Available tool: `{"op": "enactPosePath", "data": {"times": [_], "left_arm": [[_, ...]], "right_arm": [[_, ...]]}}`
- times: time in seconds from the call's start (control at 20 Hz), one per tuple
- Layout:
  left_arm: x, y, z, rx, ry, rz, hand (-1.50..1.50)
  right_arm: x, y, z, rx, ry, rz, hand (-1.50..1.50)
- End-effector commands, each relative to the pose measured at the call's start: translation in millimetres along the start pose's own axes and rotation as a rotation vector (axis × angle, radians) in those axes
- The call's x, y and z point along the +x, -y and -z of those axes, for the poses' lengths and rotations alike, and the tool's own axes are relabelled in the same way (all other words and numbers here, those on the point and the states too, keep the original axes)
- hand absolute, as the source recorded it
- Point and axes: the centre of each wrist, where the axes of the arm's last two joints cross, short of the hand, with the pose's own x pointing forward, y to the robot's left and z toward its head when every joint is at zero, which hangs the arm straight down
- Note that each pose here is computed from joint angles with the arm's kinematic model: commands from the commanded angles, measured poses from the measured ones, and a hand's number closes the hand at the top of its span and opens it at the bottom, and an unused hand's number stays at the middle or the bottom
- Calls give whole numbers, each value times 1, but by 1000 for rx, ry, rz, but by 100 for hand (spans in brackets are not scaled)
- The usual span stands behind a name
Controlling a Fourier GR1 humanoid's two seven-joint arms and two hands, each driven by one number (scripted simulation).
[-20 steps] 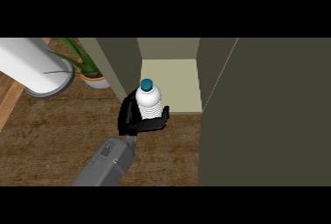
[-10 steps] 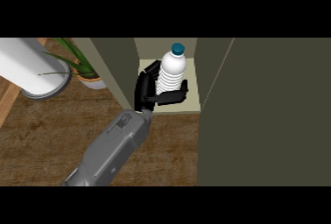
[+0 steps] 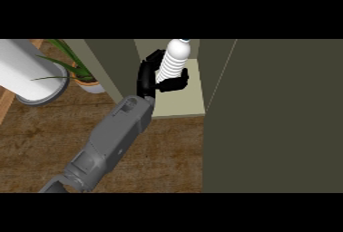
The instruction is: Pick up the bottled water, place it into the cabinet and close the cabinet
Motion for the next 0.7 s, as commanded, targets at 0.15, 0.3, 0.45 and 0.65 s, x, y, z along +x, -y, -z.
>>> {"op": "enactPosePath", "data": {"times": [0.15, 0.3, 0.45, 0.65], "left_arm": [[-10, -27, 20, 104, -52, 144, 150], [-14, -18, 17, 165, -73, 83, 150], [-8, -30, 26, 201, -63, 89, 150], [-3, -30, 32, 221, -17, 218, -150]], "right_arm": [[4, 3, 6, -10, 35, 59, -150], [3, -2, 8, 10, 42, 74, -150], [9, 6, 7, -3, 49, 45, -150], [8, 3, 6, 23, 52, 73, -150]]}}
